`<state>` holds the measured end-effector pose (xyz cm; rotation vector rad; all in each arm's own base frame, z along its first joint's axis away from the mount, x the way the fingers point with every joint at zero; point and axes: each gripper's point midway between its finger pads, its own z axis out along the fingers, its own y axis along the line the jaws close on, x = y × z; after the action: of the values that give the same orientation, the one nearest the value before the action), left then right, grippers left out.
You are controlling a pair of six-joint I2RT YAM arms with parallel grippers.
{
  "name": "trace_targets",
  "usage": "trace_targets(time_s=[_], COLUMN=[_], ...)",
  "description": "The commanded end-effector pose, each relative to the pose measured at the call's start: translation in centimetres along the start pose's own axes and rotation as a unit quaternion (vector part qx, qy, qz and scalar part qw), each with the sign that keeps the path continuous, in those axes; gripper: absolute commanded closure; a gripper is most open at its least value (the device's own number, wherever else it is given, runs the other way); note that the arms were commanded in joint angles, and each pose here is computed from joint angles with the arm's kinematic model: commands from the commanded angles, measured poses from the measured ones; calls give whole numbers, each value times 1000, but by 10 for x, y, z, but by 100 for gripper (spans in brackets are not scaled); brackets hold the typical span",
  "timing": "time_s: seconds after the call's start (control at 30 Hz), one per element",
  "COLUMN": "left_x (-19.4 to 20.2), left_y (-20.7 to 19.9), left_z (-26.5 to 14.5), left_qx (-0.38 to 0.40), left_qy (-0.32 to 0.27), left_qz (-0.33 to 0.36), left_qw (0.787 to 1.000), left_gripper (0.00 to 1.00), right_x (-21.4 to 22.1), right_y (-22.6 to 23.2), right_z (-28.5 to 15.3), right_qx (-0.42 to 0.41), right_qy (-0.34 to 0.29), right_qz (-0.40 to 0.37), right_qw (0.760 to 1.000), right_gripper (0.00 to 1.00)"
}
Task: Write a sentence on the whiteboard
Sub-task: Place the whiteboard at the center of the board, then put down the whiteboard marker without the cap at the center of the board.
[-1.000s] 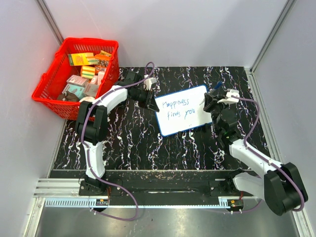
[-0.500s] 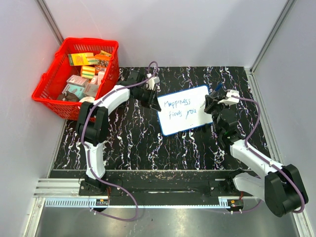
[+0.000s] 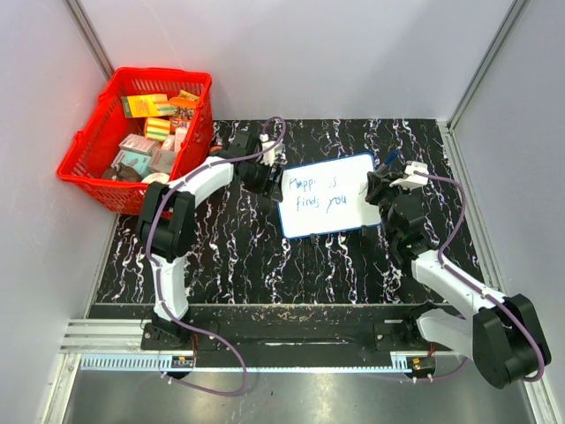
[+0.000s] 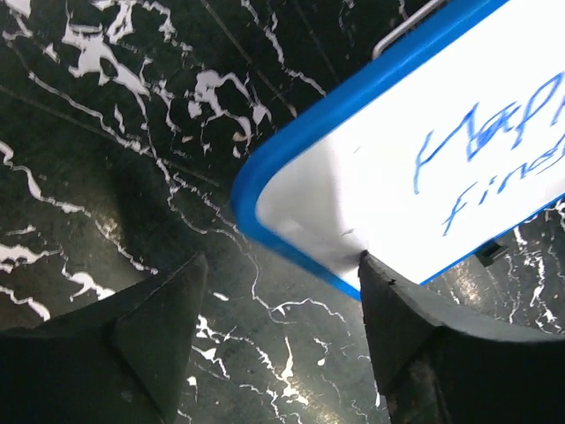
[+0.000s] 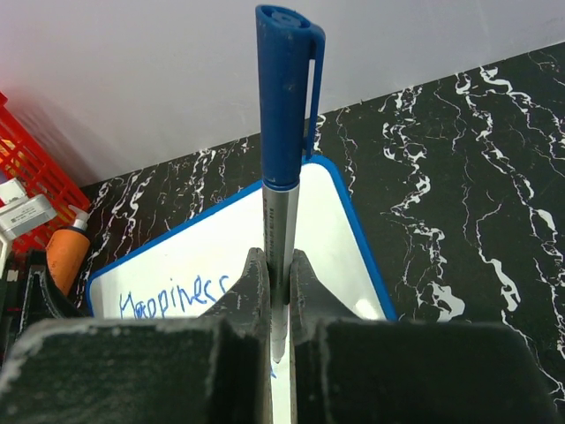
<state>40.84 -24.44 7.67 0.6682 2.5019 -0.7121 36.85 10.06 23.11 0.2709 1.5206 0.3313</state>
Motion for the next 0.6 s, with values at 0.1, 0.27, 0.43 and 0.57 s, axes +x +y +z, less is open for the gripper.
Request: trace_targets(time_s=[0.1,0.27,0.43,0.57], left_x=[-36,-53,-52,-48], left_y=[-5,-26,-32,-35], left_z=[-36,-63,-86,-101], left_qx=[-40,-19,-26,-13], left_qy=[-98,-163,-209,-239], left_qz=[45,49,1,-29], left_qw=[993,985,978,970], left_gripper=[21,15,13,13], right_x=[-15,-19,-17,-13], right_y=[-7,-9,-23,-46], right_z=[-4,-8,-9,-7], right_qx=[17,22,43,61], right_qy=[-21,-22,-7,27], right_qz=[10,14,32,68], right_qw=[1000,999,999,995], right_gripper=[100,100,100,100])
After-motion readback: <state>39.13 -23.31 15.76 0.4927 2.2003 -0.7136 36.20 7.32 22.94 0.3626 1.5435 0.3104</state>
